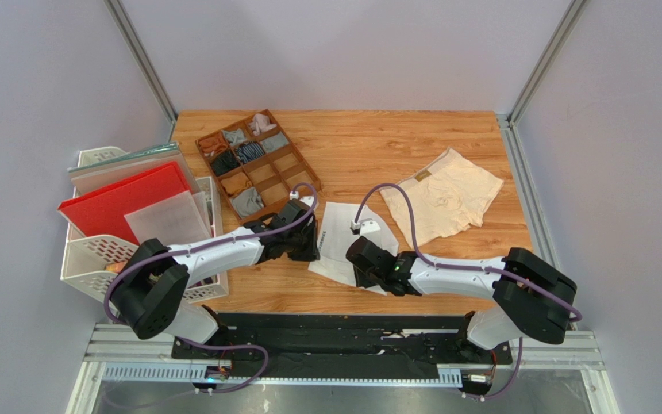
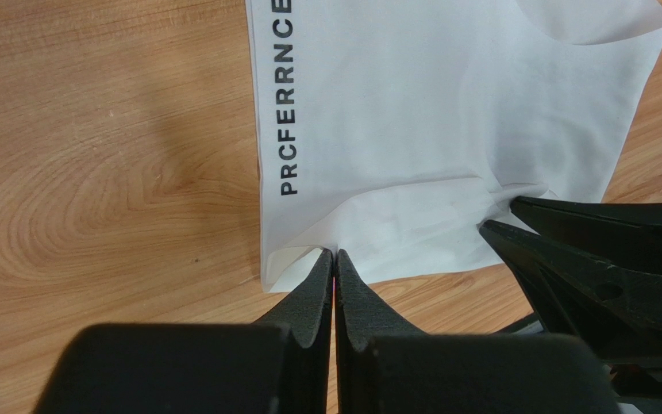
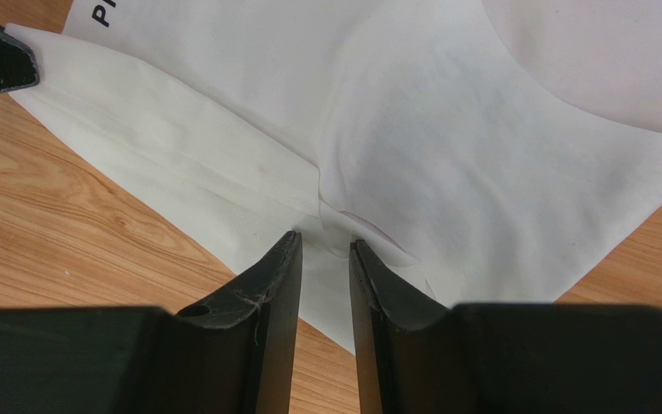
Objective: Roll the underwear
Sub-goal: Fold the underwear at the center of the board.
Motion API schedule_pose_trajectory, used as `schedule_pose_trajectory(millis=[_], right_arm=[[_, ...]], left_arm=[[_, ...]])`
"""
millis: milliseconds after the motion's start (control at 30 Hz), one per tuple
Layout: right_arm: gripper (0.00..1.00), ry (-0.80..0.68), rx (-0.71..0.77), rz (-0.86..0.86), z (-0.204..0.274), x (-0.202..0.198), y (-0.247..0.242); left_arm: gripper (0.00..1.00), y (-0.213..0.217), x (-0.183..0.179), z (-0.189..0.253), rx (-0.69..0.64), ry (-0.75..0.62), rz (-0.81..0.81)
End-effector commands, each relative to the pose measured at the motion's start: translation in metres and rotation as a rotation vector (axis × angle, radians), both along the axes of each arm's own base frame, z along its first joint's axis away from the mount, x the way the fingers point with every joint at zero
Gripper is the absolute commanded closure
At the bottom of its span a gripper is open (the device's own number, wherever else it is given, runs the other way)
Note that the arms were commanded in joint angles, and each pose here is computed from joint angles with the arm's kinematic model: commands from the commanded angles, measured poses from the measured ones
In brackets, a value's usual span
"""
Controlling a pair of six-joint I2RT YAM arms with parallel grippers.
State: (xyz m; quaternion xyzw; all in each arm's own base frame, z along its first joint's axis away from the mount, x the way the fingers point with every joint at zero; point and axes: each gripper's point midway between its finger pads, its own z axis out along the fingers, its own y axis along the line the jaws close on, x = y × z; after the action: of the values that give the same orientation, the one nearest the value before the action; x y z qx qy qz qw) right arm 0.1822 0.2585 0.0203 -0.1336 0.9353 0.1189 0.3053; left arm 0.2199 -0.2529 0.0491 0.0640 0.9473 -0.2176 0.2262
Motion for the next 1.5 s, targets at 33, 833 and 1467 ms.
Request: schedule_pose_trajectory(millis=[33,833,1467], right_arm=[[0.7,-0.05,0.01,-0.019,0.009,0.01,0.001],[1.0,-0.086,0.059,-0.02,0.027,0.012,0.002],[0.74,-0.061,0.07,0.017,0.018,0.007,0.008]], left_arm=[[1.0,-0.001,-0.001,0.009,-0.021,-0.023,-0.02],[1.0,-0.002,0.002,0.015,-0.037,-0.041,-0.006],[1.0,-0.004,0.006,0.016,-0.029,-0.044,-0.006]])
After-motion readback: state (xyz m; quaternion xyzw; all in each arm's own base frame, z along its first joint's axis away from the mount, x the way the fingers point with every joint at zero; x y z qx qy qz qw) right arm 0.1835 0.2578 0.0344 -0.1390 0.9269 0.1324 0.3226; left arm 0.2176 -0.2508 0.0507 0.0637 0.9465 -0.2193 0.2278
